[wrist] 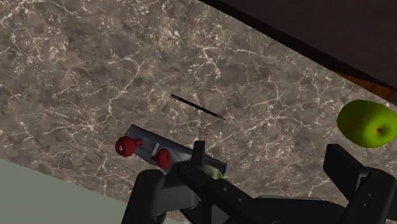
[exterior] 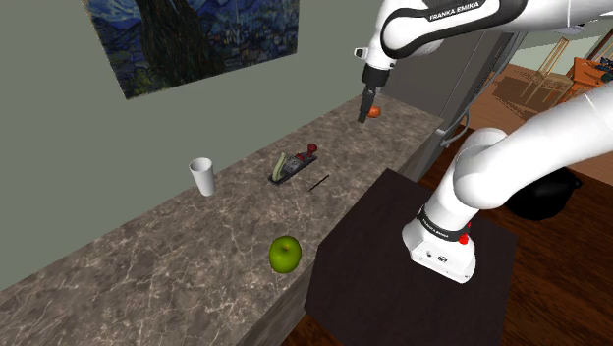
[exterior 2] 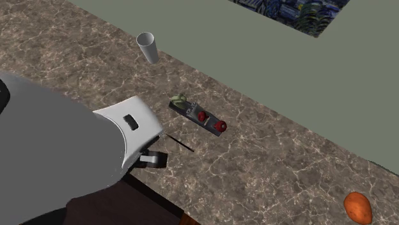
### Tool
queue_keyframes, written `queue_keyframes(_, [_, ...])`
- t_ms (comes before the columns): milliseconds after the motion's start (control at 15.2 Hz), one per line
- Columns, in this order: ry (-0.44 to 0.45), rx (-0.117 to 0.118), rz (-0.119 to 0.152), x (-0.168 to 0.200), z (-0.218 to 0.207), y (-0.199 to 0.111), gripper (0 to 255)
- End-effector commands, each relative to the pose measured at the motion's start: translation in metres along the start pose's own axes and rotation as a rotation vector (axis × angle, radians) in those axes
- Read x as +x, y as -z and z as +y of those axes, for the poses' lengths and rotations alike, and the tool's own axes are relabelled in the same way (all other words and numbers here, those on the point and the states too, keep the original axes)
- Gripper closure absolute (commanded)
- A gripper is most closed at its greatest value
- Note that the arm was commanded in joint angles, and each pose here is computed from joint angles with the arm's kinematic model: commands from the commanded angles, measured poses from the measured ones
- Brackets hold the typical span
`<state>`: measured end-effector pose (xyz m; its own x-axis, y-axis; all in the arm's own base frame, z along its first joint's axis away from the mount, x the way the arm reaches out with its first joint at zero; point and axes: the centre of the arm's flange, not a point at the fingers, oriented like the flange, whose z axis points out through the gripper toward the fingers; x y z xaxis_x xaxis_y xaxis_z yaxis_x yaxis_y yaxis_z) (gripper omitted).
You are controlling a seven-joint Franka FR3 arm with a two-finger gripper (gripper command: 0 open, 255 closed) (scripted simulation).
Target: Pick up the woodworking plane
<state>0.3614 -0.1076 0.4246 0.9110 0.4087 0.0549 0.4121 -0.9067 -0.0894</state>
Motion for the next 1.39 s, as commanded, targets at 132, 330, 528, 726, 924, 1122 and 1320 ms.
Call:
queue_keyframes(132, [0.120,0.009,0.022,0.014,0.032,-0.041,0])
queue_keyframes(330, [0.207,0.017,0.037,0.027,0.054,-0.072,0])
queue_keyframes(528, [0.294,0.026,0.053,0.043,0.074,-0.103,0])
queue_keyframes(726, [0.380,0.034,0.068,0.060,0.093,-0.133,0])
queue_keyframes(924, [0.467,0.043,0.083,0.080,0.110,-0.163,0])
queue_keyframes(1122, [0.554,0.052,0.098,0.101,0.124,-0.194,0])
queue_keyframes(1320, [0.641,0.060,0.114,0.124,0.137,-0.224,0])
